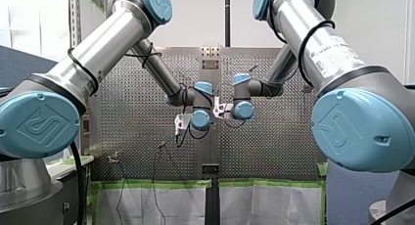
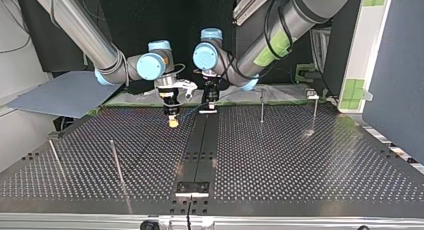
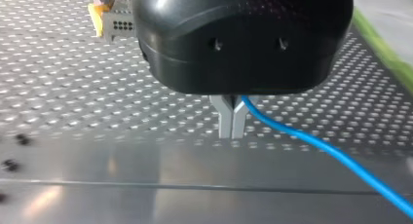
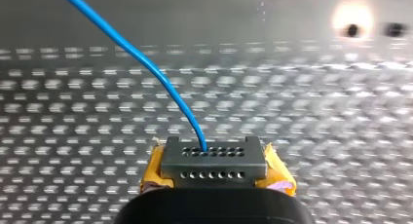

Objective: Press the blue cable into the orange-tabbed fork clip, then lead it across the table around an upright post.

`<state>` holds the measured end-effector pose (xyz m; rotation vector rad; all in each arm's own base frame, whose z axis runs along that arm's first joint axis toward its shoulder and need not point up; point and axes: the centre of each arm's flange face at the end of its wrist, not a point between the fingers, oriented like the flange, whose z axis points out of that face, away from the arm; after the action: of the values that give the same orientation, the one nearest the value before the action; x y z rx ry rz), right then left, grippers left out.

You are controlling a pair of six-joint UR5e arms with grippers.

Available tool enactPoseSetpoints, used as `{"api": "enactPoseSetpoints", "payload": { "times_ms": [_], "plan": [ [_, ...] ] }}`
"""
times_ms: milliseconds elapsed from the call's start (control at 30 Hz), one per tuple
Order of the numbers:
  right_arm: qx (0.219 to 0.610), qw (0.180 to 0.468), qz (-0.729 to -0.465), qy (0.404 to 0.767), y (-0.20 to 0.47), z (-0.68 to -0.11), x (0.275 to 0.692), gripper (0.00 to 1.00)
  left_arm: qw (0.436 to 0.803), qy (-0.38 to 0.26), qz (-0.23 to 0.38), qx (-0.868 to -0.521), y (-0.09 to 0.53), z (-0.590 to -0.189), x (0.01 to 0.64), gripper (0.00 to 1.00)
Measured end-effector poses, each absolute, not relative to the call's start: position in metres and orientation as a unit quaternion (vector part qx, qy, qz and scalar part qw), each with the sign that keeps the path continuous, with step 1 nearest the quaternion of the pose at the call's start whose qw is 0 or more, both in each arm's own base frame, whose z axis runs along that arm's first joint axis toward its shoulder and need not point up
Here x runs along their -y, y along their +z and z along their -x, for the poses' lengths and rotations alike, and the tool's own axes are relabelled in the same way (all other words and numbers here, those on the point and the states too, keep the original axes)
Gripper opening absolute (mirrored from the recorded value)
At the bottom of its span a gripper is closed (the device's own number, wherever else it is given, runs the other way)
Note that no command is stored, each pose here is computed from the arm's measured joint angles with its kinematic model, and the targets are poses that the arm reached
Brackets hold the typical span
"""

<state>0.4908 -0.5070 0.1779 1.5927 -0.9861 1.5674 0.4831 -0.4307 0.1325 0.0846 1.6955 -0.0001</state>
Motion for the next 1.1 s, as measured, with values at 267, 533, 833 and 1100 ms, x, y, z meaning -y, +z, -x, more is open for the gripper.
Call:
{"api": "enactPoseSetpoints", "payload": {
  "times_ms": [267,533,833,1100],
  "plan": [
    [0.374,0.348,-0.601,0.615,0.209,-0.489,0.505,0.0,0.676,-0.03,-0.001,-0.736,0.167,-0.487,0.426,0.0],
    [0.373,0.35,-0.595,0.62,0.228,-0.486,0.505,0.0,0.686,-0.052,0.027,-0.725,0.192,-0.493,0.419,0.0],
    [0.372,0.352,-0.588,0.626,0.245,-0.484,0.503,0.0,0.696,-0.07,0.046,-0.713,0.222,-0.499,0.409,0.0],
    [0.369,0.354,-0.58,0.634,0.262,-0.482,0.501,0.0,0.699,-0.07,0.055,-0.709,0.238,-0.503,0.399,0.0]
  ]
}}
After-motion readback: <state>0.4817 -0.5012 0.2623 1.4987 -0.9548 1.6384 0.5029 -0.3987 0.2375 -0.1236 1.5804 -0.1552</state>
